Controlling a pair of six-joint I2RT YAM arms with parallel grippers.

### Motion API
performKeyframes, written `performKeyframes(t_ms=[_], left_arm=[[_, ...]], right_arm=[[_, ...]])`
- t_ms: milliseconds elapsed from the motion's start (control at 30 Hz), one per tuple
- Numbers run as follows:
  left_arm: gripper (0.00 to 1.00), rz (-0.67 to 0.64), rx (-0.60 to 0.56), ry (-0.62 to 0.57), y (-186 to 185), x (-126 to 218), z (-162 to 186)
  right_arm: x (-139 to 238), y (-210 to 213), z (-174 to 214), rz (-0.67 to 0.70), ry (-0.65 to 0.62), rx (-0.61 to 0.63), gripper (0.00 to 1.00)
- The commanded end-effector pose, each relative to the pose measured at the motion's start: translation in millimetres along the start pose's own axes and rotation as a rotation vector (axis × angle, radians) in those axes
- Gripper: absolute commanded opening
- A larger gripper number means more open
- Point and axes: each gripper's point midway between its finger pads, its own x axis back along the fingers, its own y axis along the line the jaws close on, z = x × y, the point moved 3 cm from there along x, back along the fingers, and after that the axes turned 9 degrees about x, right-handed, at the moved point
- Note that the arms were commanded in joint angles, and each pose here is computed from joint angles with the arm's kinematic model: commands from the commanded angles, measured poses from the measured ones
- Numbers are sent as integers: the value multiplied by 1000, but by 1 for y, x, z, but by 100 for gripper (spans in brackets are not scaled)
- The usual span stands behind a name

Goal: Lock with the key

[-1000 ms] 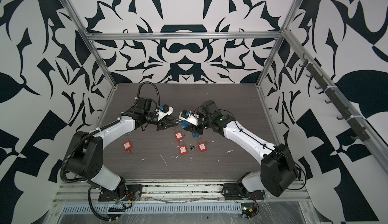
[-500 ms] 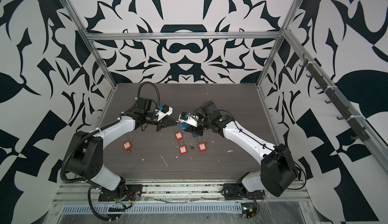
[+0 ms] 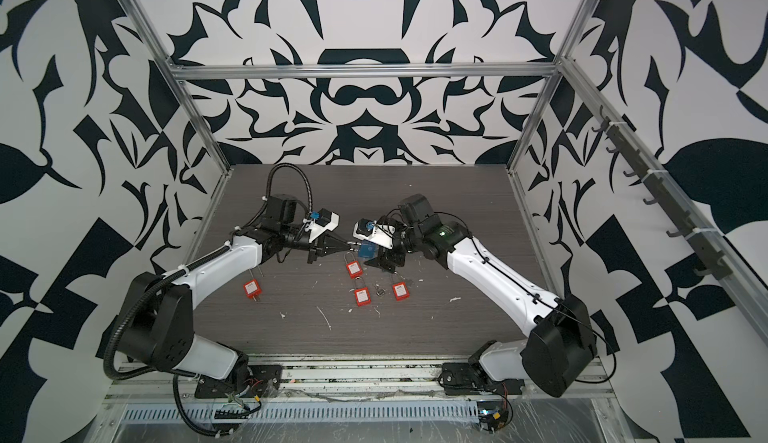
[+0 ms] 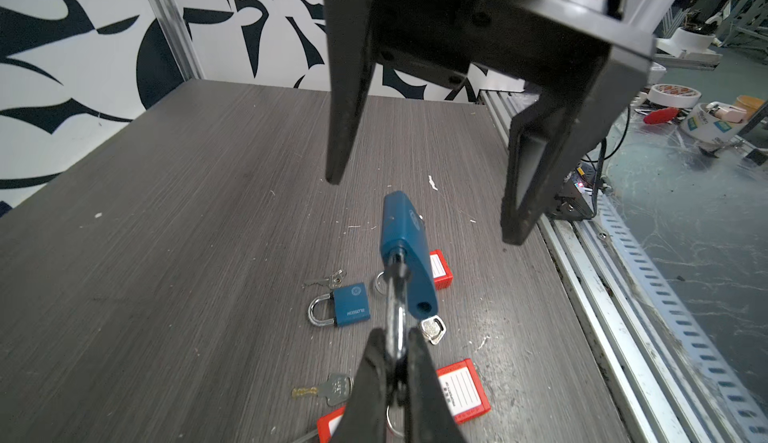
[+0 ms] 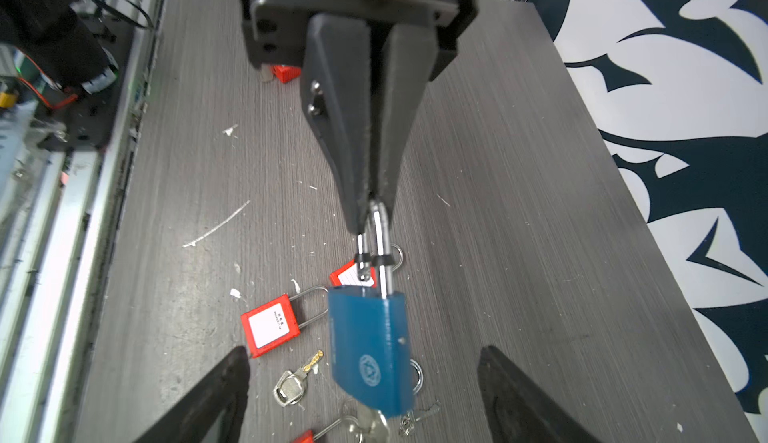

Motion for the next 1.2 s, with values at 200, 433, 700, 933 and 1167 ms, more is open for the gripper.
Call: performKeyframes(t_ms=[200,433,700,933,1167], left_arm=[[0,15,-145,-72,-23,-3,-19],[0,1,-183,-86,-26,-6,-25],[0,14,-191,-86,-28,-12,-29],[0,12,-195,-83,-30,-15,-32],[0,52,-186,-76,-37,-27,-34]], right_arm=[[18,5,-3,-81,45,-52,64],[15,14,-4,-160,32,-104,48],[10,13,-4,-174,17,-104,37],[15,11,-13,-178,-4,-85,17],[18,6,-20,-149,-35,-42,10]])
